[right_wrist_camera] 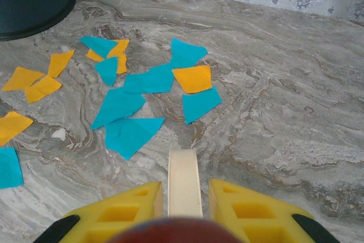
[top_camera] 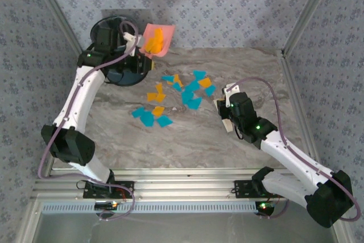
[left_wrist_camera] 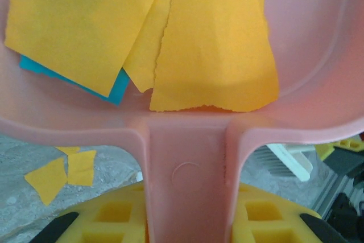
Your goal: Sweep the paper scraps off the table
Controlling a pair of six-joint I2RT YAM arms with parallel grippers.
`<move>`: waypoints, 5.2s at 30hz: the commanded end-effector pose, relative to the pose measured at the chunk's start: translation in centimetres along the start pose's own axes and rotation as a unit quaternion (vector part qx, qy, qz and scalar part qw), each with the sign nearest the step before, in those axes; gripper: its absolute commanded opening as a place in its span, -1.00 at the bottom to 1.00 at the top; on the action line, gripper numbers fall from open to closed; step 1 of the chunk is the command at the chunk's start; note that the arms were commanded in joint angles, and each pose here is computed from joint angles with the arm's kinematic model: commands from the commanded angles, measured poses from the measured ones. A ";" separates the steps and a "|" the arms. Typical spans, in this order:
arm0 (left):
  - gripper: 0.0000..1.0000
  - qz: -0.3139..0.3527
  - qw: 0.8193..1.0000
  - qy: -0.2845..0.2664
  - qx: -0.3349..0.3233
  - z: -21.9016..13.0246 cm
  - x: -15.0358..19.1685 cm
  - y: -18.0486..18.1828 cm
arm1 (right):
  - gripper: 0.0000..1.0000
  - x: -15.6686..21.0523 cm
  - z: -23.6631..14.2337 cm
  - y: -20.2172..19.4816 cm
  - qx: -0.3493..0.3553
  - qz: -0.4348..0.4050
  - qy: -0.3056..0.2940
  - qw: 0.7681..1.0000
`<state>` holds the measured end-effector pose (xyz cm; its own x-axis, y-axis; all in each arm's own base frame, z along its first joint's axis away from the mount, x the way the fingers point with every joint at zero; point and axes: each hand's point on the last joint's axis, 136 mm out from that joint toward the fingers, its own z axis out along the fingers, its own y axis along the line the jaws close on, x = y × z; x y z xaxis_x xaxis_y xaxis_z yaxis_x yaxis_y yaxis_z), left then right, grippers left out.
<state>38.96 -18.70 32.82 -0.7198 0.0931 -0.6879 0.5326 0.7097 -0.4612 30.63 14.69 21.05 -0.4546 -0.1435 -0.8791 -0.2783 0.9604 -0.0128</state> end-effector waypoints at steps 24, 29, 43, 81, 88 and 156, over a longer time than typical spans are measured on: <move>-1.00 -0.248 0.963 -0.095 0.044 -2.4 -7.7 7.6 | -1.00 -0.9 -0.3 0.1 -0.006 0.020 -0.016 1.000; -1.00 -0.277 0.953 -0.110 0.046 -2.9 -8.3 8.6 | -1.00 -0.6 -0.2 0.1 -0.006 0.019 -0.013 1.000; -1.00 -0.345 0.921 -0.142 0.110 -3.3 -10.3 9.8 | -1.00 -0.4 -0.1 0.1 -0.006 0.017 -0.010 1.000; -1.00 -0.474 0.803 -0.222 0.284 -5.1 -13.7 10.7 | -1.00 0.1 0.3 0.1 -0.005 0.014 -0.003 1.000; -1.00 -0.493 0.773 -0.231 0.327 -5.5 -14.1 10.2 | -1.00 0.2 0.2 0.1 -0.005 0.015 -0.003 1.000; -1.00 0.002 0.989 0.067 -0.135 -2.3 12.1 0.3 | -1.00 -7.5 6.6 -2.9 -0.117 0.254 -0.063 0.958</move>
<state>29.49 -15.94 25.63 -0.8193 0.1346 -0.5574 0.3766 0.8594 -0.3460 38.37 13.74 20.78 -0.5392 0.2975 -0.7879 -0.1785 0.8739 0.4521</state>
